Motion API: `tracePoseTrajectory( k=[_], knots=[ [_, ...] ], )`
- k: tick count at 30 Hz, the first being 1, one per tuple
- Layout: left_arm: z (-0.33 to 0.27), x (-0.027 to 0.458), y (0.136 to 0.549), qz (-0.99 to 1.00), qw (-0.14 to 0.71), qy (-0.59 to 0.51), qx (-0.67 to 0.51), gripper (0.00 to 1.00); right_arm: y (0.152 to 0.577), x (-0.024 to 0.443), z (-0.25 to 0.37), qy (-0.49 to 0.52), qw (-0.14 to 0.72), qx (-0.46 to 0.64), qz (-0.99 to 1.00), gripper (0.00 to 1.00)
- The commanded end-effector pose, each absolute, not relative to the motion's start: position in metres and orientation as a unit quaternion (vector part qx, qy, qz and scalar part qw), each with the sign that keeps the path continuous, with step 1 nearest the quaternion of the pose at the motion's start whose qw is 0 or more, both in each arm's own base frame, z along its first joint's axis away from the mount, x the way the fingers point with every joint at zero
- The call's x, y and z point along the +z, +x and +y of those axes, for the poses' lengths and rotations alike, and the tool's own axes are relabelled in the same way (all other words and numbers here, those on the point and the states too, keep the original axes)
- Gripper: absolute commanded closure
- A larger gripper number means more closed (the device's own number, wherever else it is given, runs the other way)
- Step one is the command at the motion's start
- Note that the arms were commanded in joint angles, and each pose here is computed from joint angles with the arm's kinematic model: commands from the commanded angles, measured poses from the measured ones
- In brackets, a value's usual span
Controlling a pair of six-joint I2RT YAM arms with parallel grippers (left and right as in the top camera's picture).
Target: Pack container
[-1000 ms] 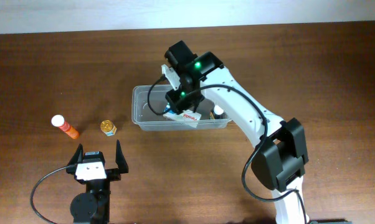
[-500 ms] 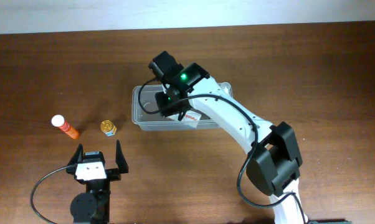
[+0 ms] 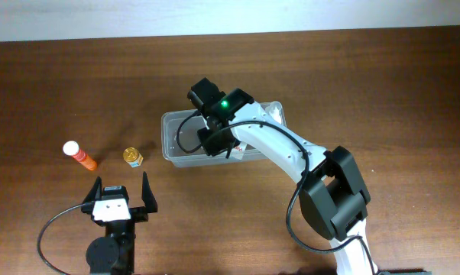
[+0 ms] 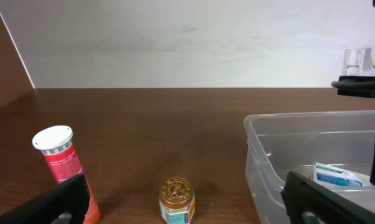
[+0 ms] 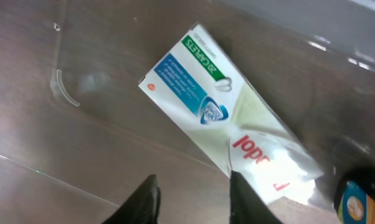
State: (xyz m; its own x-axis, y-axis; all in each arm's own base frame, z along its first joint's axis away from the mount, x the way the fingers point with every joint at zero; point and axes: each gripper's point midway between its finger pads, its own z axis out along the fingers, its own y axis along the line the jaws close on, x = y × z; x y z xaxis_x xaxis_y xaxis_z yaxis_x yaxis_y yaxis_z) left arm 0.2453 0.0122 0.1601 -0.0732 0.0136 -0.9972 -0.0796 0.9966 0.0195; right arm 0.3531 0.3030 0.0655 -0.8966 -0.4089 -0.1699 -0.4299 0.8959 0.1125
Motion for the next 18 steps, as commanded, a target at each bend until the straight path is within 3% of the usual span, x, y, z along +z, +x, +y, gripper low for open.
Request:
tracePoseTrajectory(
  k=[1,18],
  knots=[
    [0.012,0.159,0.246,0.731,0.681,-0.014,0.039,0.01,0.352,0.055,0.298,-0.235,0.068,0.058,0.968,0.72],
    [0.012,0.159,0.246,0.731,0.681,-0.014,0.039,0.01,0.375,0.052,0.294,-0.221,0.103,0.057,0.968,0.72]
  ],
)
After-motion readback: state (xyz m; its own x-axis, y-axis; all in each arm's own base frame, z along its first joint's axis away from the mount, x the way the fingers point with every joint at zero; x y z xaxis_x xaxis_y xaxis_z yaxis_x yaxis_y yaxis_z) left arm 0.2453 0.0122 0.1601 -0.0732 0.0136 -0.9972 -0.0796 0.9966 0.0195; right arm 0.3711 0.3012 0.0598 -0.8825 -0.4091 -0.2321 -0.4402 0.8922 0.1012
